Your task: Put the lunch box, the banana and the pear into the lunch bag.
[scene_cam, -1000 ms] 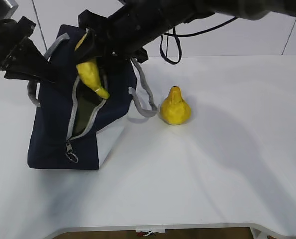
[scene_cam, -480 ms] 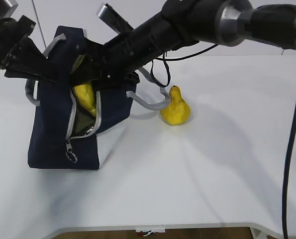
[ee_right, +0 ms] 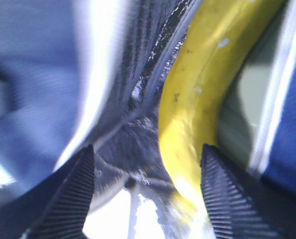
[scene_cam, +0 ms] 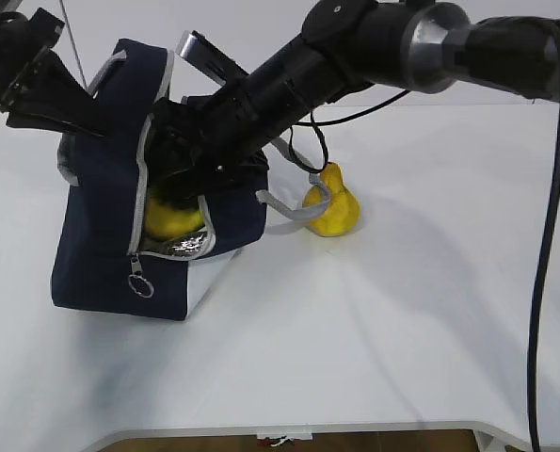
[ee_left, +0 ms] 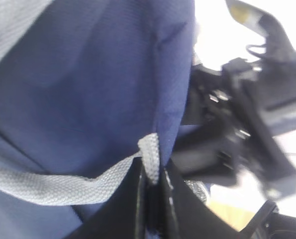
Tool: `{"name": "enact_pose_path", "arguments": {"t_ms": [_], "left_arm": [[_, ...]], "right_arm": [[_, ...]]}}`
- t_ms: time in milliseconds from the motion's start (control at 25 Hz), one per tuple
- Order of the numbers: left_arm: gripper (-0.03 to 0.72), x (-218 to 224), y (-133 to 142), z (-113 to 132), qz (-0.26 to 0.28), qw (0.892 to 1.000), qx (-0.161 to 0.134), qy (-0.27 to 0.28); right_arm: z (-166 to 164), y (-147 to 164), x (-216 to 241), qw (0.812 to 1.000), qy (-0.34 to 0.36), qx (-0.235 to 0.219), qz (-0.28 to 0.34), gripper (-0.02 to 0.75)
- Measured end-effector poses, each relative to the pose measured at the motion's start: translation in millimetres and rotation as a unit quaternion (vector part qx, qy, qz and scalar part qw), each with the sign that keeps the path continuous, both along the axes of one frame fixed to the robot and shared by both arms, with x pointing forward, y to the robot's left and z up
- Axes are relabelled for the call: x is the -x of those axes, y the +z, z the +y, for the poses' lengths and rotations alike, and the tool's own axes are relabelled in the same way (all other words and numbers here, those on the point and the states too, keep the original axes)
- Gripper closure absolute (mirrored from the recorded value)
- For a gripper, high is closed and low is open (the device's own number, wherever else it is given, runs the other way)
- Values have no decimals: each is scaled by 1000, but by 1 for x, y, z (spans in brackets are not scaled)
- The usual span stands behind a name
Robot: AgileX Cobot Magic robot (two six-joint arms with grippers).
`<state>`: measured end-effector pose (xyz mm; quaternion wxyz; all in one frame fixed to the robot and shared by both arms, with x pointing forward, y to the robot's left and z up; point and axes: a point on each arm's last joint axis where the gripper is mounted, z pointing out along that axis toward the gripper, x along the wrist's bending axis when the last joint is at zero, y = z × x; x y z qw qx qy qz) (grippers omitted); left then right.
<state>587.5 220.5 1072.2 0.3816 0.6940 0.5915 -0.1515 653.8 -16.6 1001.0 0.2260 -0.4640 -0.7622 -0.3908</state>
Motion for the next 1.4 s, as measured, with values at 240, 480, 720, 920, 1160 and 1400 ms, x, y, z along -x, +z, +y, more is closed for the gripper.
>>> {"name": "enact_pose_path", "arguments": {"t_ms": [240, 480, 720, 920, 1160, 1400], "left_arm": [[680, 0, -2, 3, -1, 1000, -15, -2], [680, 0, -2, 4, -1, 1000, -18, -2], [680, 0, -4, 6, -2, 999, -35, -6], [680, 2, -7, 8, 2, 998, -56, -16], [680, 4, -10, 12, 4, 996, -84, -26], [680, 7, -13, 17, 13, 991, -121, -46]], "right_arm": [[-3, 19, 4, 998, 52, 35, -12, 201], [-10, 65, -5, 992, 27, 82, -91, 194], [-20, 84, -9, 984, -11, 132, -122, 194], [-39, 105, -1, 967, -46, 195, -154, 195], [-67, 123, 9, 934, -97, 290, -187, 195], [-85, 115, -3, 915, -148, 332, -175, 195]]}}
